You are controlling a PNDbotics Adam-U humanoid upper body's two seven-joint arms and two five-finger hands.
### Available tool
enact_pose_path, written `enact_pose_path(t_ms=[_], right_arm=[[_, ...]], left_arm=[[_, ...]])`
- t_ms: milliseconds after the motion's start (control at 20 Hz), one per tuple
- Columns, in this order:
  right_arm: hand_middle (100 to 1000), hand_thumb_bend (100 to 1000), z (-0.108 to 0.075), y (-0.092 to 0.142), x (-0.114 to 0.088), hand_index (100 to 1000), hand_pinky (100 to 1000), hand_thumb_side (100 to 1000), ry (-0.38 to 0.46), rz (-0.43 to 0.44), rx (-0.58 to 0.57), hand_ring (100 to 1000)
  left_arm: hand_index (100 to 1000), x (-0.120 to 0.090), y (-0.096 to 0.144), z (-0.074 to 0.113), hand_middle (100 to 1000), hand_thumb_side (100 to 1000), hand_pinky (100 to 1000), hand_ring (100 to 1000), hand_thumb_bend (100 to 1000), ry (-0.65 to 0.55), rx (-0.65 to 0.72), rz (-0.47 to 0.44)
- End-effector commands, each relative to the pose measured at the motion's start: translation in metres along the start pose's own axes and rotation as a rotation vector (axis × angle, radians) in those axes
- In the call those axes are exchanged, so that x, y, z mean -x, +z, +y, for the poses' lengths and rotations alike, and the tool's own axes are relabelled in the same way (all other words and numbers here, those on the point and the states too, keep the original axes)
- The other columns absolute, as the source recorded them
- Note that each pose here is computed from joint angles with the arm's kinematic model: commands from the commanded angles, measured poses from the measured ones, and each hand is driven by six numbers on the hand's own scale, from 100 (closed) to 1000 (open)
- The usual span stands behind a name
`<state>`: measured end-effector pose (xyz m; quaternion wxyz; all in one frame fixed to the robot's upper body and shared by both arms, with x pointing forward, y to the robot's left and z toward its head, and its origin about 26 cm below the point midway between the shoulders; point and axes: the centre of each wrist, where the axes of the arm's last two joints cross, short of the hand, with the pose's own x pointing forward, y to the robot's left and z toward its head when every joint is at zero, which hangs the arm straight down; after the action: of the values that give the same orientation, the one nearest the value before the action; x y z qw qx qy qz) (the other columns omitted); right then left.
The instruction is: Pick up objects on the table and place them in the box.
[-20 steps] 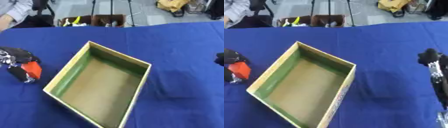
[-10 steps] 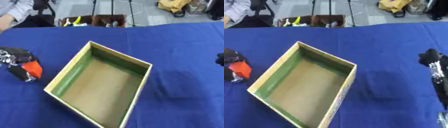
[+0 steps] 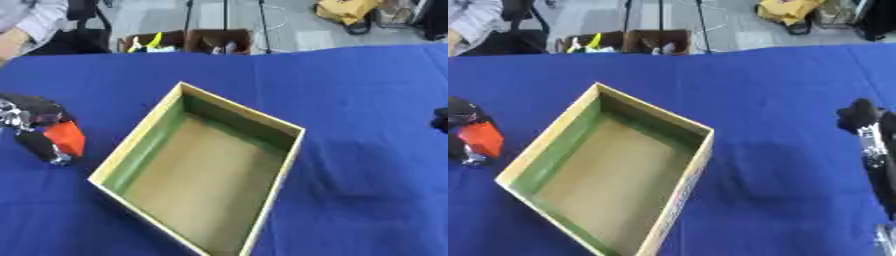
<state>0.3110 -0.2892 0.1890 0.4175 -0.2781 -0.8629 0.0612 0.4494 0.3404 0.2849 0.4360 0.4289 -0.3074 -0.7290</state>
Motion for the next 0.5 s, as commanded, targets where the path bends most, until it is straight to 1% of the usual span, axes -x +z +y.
enact_pose_path(t_ms=[50,100,250,300,350,450,500], right_arm=[[543,513,-0.006,-0.004,-0.003,656,722,1000,0.023,-0.023,0.008,640],[543,512,-0.007,-0.004,-0.003,656,722,1000,0.023,-0.023,0.008,640],[543,513,-0.006,-0.003,-0.003,656,723,1000,0.024,-0.021,0.009,640],[543,514,-0.006,-0.003,-0.003,656,723,1000,0.024,-0.021,0.009,640],[543,514,-0.006,-0.003,-0.003,656,723,1000,0.024,-0.021,0.008,640],[543,513,-0.007,-0.003,-0.002,656,723,1000,0.025,-0.019,0.009,640],[543,513,-0.007,-0.003,-0.002,656,723,1000,0.025,-0.019,0.009,640]], left_arm=[[883,0.017,0.014,0.007,727,639,647,773,442,-0.037,0.031,0.021],[874,0.017,0.013,0.006,714,638,640,767,437,-0.035,0.031,0.02],[783,0.016,0.014,0.008,590,605,547,681,355,-0.025,0.02,0.008],[751,0.015,0.015,0.009,555,583,511,648,322,-0.021,0.012,0.005],[697,0.015,0.016,0.011,511,531,453,601,254,-0.017,0.003,0.004],[630,0.014,0.022,0.018,461,462,399,557,176,-0.009,-0.031,0.008],[628,0.013,0.025,0.02,460,467,395,554,169,-0.004,-0.056,0.012]])
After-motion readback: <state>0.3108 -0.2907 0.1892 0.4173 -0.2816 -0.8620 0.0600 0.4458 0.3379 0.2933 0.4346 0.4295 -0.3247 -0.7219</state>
